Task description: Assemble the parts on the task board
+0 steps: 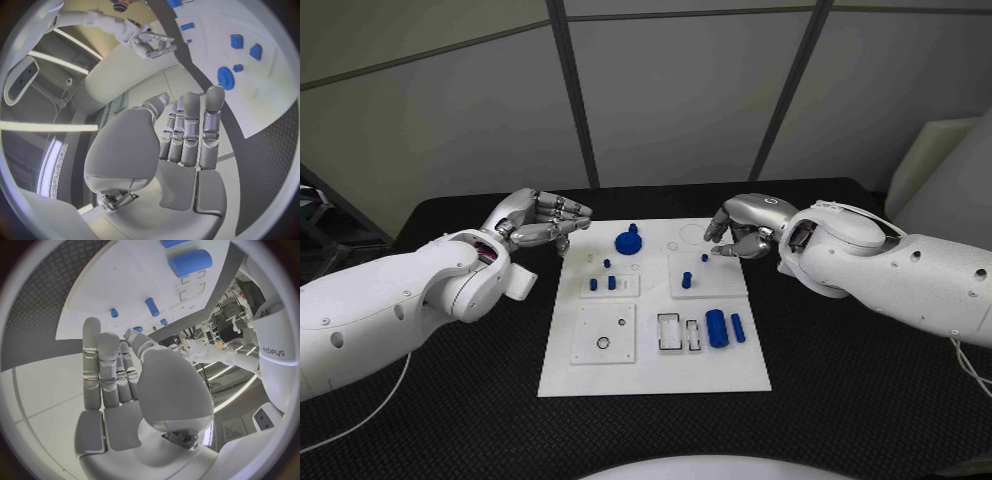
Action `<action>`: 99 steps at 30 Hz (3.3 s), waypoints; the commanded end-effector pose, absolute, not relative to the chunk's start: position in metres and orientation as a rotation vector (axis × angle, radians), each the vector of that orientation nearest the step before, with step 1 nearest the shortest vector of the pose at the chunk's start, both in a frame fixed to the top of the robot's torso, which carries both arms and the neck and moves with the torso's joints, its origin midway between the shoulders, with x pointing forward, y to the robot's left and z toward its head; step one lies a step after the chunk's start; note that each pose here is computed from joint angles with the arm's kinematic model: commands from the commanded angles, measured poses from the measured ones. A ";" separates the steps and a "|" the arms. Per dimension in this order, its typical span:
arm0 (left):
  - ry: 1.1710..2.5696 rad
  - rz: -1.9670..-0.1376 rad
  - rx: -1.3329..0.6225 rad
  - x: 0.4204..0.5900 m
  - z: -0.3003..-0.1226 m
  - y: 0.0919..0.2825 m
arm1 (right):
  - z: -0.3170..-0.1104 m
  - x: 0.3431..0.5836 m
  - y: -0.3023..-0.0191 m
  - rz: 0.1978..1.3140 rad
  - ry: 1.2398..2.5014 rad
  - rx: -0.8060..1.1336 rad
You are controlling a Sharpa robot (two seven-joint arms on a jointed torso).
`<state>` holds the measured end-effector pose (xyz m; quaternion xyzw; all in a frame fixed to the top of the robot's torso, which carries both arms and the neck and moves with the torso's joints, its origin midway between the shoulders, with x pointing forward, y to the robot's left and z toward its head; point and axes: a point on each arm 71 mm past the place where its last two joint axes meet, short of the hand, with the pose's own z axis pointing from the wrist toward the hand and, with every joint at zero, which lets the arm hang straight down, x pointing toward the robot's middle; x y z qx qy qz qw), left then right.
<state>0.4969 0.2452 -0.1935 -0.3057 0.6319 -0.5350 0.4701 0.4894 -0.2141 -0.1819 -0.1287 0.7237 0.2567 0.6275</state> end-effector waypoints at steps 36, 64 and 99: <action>1.363 -1.505 -1.058 0.485 -0.192 0.250 | -0.212 0.495 -0.190 0.438 1.654 -0.418; 1.388 -1.493 -1.076 0.486 -0.195 0.247 | -0.222 0.499 -0.189 0.395 1.765 -0.438; 1.403 -1.475 -1.093 0.486 -0.200 0.250 | -0.197 0.476 -0.192 0.488 1.598 -0.372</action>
